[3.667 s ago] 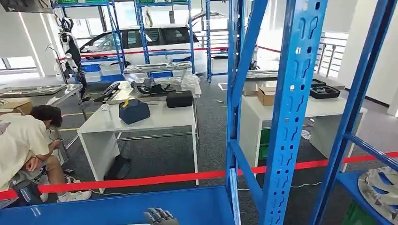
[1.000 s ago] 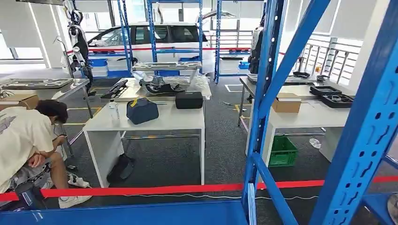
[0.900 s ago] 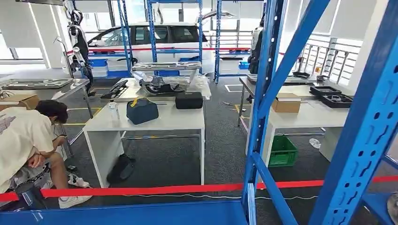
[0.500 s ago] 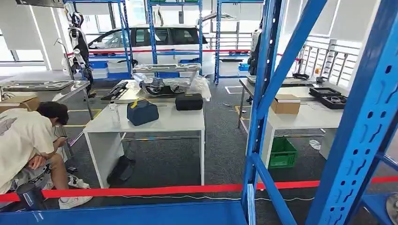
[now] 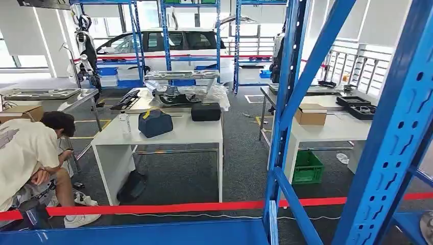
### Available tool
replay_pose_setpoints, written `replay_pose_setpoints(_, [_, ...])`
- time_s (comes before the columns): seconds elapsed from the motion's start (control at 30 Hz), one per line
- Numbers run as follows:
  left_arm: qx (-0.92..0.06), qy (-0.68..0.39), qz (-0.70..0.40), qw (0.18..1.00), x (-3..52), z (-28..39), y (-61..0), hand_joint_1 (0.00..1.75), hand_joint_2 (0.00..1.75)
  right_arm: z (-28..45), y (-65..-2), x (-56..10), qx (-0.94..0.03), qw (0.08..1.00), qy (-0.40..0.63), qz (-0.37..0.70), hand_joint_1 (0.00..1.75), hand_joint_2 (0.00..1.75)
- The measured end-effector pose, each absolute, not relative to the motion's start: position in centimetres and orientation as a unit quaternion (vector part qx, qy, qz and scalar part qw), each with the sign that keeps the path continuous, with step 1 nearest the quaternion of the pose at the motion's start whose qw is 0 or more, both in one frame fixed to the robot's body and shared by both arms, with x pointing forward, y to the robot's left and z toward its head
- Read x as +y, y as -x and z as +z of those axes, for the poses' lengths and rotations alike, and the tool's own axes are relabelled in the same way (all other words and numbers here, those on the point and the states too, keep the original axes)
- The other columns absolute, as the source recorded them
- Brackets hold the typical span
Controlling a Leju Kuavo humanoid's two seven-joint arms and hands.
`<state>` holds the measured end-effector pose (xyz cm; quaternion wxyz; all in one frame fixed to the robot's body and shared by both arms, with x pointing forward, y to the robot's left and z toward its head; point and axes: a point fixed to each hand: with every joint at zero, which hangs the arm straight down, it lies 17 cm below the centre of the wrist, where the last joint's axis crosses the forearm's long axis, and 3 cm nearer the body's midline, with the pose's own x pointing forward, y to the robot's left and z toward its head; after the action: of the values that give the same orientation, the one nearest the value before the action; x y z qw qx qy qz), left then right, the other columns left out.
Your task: Take the parts from the cabinet and place them on the table.
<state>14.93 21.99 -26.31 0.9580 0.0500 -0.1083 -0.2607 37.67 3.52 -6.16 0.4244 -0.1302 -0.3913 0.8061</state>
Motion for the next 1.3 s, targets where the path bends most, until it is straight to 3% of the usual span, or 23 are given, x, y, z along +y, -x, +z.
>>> replay_pose_setpoints(0.73, [-0.128, -0.051, -0.255, 0.957, 21.8, -26.1, -15.7, 0.00, 0.00, -5.8, -38.6, 3.2, -0.413, 0.424, 0.146, 0.793, 1.75, 1.75])
replay_pose_setpoints(0.87, [-0.130, -0.049, -0.249, 0.958, 21.8, -26.1, -15.8, 0.00, 0.00, -3.2, -39.5, 5.2, -0.489, 0.415, 0.147, 0.753, 1.75, 1.75])
replay_pose_setpoints(1.1, [-0.132, -0.042, -0.246, 0.959, 21.7, -26.2, -15.5, 0.00, 0.00, 8.4, -41.5, 8.4, -0.646, 0.403, 0.142, 0.632, 1.75, 1.75])
replay_pose_setpoints(1.3, [-0.131, -0.042, -0.243, 0.960, 21.8, -26.2, -15.5, 0.00, 0.00, 12.4, -41.6, 7.9, -0.690, 0.398, 0.138, 0.588, 1.75, 1.75])
